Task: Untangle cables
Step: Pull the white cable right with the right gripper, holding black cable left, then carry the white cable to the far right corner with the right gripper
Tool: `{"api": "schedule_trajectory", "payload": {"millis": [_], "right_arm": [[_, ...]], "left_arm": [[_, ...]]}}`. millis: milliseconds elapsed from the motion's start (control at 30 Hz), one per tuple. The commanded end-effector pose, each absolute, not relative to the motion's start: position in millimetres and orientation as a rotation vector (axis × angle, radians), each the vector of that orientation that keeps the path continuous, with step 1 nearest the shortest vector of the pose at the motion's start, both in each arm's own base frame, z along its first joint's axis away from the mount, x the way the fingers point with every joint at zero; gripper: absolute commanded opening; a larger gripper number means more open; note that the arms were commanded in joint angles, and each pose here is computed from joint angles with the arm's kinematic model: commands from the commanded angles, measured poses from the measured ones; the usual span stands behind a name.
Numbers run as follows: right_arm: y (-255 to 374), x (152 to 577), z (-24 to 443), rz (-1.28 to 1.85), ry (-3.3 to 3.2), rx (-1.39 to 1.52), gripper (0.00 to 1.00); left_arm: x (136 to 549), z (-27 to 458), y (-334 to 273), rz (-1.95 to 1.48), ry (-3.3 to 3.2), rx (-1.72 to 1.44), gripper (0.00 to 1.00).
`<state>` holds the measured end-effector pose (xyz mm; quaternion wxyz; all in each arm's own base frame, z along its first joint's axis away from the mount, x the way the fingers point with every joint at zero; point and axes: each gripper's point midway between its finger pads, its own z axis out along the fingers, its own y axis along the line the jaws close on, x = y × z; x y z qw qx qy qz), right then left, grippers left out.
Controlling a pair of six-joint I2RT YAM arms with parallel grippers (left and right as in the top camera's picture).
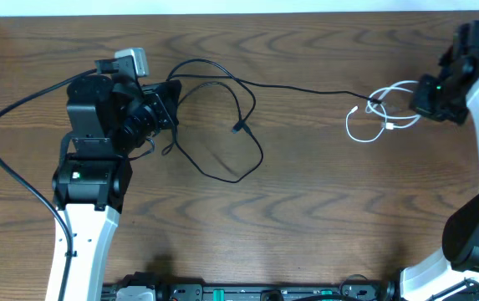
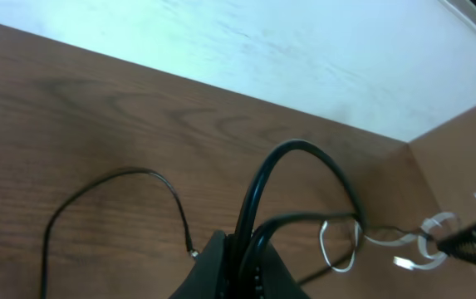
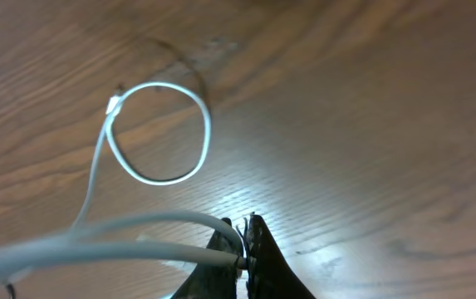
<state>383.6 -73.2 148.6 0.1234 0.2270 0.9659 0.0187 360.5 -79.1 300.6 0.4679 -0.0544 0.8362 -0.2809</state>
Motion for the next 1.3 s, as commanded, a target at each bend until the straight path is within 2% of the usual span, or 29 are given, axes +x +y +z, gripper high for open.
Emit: {"api": "schedule_trajectory", "payload": {"millis": [0, 300, 500, 667, 800, 1000, 1267], "right_arm": [[-96.0, 372.6, 131.0, 0.008, 2.856, 0.779, 0.01], [-88.8, 365.7, 110.5, 0.099, 2.905, 0.769, 0.01], [-75.7, 393.1, 124.8, 0.27, 2.814, 0.677, 0.01], [-85.4, 436.7, 173.5, 0.314, 2.618, 0.609, 0.01], [-101.3, 467.0, 234.5, 0.278, 2.436, 0.567, 0.01], [-173.2, 489.5, 327.4, -0.001, 2.103, 0.652, 0.01], [-245.6, 486.4, 367.2, -0.104, 1.883, 0.719, 0.01]], "left_arm": [[364.7, 307.9, -60.3, -0.661, 2.019, -0.232, 0.07], [360.0, 300.7, -62.1, -0.698, 2.056, -0.244, 0.07], [352.6, 283.3, -63.3, -0.703, 2.134, -0.271, 0.07], [344.8, 275.2, -83.0, -0.839, 2.189, -0.216, 0.08], [342.4, 263.8, -96.1, -0.915, 2.24, -0.192, 0.08], [338.0, 240.1, -136.5, -0.978, 2.342, -0.095, 0.08], [327.1, 206.5, -193.9, -1.046, 2.464, 0.064, 0.08]]}}
